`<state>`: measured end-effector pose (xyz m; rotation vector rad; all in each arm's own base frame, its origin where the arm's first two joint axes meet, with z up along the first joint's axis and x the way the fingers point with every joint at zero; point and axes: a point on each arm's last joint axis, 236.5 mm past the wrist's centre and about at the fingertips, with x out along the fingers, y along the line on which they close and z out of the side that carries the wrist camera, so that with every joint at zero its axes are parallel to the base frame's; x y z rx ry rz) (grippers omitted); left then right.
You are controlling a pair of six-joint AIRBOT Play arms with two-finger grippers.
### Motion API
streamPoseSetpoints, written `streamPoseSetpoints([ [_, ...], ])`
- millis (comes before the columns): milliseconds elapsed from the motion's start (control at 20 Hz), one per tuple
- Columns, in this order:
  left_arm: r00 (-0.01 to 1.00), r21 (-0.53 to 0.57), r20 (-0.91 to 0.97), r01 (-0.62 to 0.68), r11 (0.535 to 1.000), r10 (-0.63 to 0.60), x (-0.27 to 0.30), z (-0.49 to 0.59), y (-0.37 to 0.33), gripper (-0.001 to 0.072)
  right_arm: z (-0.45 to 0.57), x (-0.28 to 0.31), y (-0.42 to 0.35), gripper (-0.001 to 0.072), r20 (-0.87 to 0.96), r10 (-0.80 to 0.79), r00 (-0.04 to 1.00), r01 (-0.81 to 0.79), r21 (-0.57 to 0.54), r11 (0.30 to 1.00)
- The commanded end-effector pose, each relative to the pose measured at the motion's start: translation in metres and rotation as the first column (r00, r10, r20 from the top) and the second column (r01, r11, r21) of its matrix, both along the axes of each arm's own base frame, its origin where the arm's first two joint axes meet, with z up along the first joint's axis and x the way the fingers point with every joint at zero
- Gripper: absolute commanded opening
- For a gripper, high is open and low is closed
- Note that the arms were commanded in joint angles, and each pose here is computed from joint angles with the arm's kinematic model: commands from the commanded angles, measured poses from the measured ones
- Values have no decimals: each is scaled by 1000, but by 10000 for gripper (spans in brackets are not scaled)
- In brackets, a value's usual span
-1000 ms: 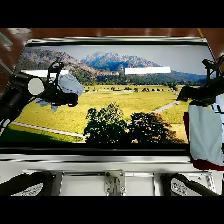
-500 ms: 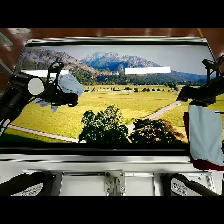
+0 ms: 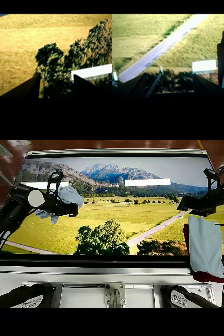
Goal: Fold the shirts.
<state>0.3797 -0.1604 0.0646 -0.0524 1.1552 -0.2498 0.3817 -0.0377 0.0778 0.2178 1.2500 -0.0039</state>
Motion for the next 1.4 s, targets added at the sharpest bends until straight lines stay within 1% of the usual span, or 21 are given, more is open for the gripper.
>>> streamPoseSetpoints([
  [0, 997, -40, 74, 10, 999, -7, 18, 6, -9, 480, 3, 9, -3, 674, 42, 19, 999, -18, -20, 1000],
  [50, 992, -47, 118, -30, 998, 35, 36, 9, -2, 536, 3, 10, -3, 674, 46, 34, 998, -32, -25, 999],
  [100, 983, -76, 133, -118, 990, 127, 57, 12, 14, 556, 3, 10, -3, 674, 47, 35, 998, -34, -26, 999],
  [250, 942, -101, 171, -274, 957, 288, 124, 19, 76, 556, 5, 15, -3, 674, 71, 31, 997, -29, -27, 999],
  [400, 906, -128, 168, -370, 920, 388, 185, 1, 123, 557, 8, 21, -5, 674, 99, 31, 995, -27, -35, 999],
  [450, 901, -132, 147, -391, 911, 408, 200, -12, 133, 557, 10, 26, -6, 674, 119, 27, 993, -23, -40, 999],
  [550, 906, -90, 68, -411, 907, 417, 214, -54, 151, 556, 12, 31, -8, 674, 144, 23, 989, -17, -46, 999],
  [650, 906, -45, -33, -424, 905, 423, 211, -92, 162, 557, 14, 36, -10, 674, 164, 20, 986, -11, -52, 999],
  [750, 915, 6, -107, -390, 921, 389, 200, -121, 168, 557, 15, 37, -9, 673, 173, 17, 985, -8, -50, 999],
  [850, 909, 77, -151, -381, 921, 388, 188, -139, 178, 557, 15, 37, -9, 674, 171, -1, 985, 8, -41, 999],
  [950, 909, 91, -150, -380, 921, 390, 190, -147, 181, 554, 15, 37, -9, 673, 169, -18, 985, 24, -31, 999],
  [1000, 911, 86, -137, -381, 921, 389, 193, -147, 180, 527, 15, 37, -9, 673, 166, -24, 986, 29, -28, 999],
  [1050, 913, 81, -123, -381, 921, 389, 197, -146, 180, 426, 15, 37, -8, 674, 165, -29, 986, 33, -24, 999],
  [1100, 914, 77, -113, -383, 921, 390, 199, -145, 179, 173, 15, 37, -8, 674, 165, -32, 986, 35, -19, 999],
  [1150, 907, 64, -118, -400, 914, 405, 199, -143, 177, 39, 15, 37, -6, 674, 165, -31, 986, 34, -12, 999],
  [1200, 887, 39, -120, -444, 895, 446, 200, -136, 176, 38, 15, 36, -3, 674, 160, -31, 987, 32, -1, 999],
  [1300, 895, 1, -47, -444, 896, 443, 206, -95, 170, 36, 12, 30, 1, 674, 132, -25, 991, 23, 14, 1000],
  [1350, 900, -18, 39, -433, 901, 433, 212, -56, 167, 36, 11, 27, 1, 674, 120, -22, 993, 21, 12, 1000],
])
